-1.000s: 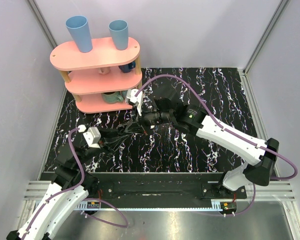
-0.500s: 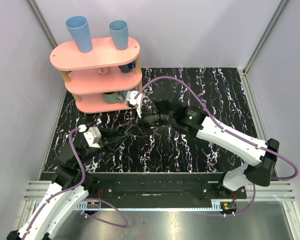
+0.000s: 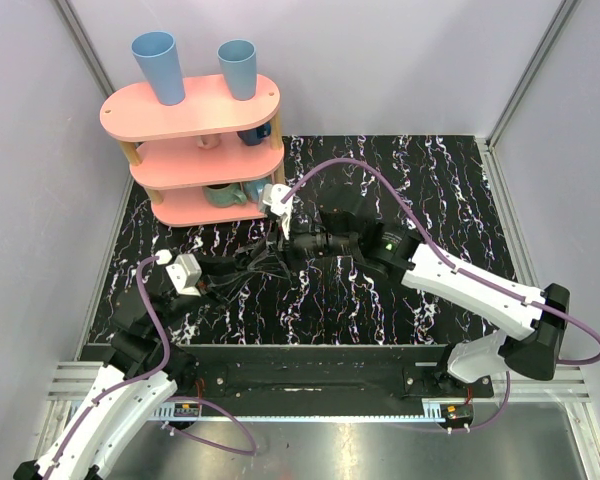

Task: Insert the wireless bluetooth earbuds into the charging case
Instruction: Adjust the left earbud in the left side groove of the charging case, then close the charging case with the earbuds.

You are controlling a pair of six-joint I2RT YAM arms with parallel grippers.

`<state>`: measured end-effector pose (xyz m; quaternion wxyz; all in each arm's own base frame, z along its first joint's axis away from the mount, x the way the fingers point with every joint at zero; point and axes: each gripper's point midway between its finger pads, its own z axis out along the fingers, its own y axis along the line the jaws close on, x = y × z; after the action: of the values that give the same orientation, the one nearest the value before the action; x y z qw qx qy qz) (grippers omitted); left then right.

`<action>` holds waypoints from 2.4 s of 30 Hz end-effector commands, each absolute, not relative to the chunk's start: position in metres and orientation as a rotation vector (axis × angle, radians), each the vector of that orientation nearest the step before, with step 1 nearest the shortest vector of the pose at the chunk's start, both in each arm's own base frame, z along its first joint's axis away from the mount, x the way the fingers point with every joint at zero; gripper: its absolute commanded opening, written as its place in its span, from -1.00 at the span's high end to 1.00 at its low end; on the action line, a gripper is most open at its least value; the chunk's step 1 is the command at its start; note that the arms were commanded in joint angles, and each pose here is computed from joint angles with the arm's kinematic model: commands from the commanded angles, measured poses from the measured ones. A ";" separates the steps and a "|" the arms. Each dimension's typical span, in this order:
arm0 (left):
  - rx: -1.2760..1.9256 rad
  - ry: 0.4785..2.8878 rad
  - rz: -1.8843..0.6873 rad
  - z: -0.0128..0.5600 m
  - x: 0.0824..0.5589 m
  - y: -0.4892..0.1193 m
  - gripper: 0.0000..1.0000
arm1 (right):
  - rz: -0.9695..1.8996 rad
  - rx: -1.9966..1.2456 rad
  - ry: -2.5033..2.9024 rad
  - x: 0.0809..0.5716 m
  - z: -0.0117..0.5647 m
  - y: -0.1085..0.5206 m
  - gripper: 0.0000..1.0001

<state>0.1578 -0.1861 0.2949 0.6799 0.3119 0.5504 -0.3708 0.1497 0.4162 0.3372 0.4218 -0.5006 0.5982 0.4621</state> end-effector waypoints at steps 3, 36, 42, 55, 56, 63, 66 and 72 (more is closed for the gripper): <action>0.698 1.166 -0.833 0.313 0.156 -0.186 0.99 | 1.189 -1.179 1.364 0.147 0.372 0.418 0.21; 0.750 1.153 -0.876 0.313 0.148 -0.193 1.00 | 1.160 -1.237 1.386 0.147 0.354 0.419 0.67; 0.736 1.161 -0.864 0.312 0.151 -0.191 1.00 | 1.141 -1.236 1.380 0.146 0.358 0.412 -0.05; 0.721 1.184 -0.844 0.310 0.156 -0.189 1.00 | 1.048 -0.987 1.265 0.167 0.395 0.389 -0.47; 0.722 1.184 -0.845 0.310 0.156 -0.189 1.00 | 1.034 -0.937 1.273 0.174 0.398 0.387 -0.48; 0.750 1.162 -0.873 0.311 0.150 -0.193 1.00 | 0.934 -0.717 1.415 0.213 0.394 0.385 -0.60; 0.770 1.147 -0.887 0.311 0.147 -0.195 1.00 | 0.909 -0.669 1.464 0.225 0.390 0.390 -0.61; 0.799 1.105 -0.908 0.314 0.139 -0.197 1.00 | 0.911 -0.704 1.521 0.230 0.374 0.406 -0.64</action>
<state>0.1505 -0.1950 0.2944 0.6645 0.3396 0.5373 -0.3929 0.2214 0.4025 0.3525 0.5646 -0.3268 0.6528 0.3852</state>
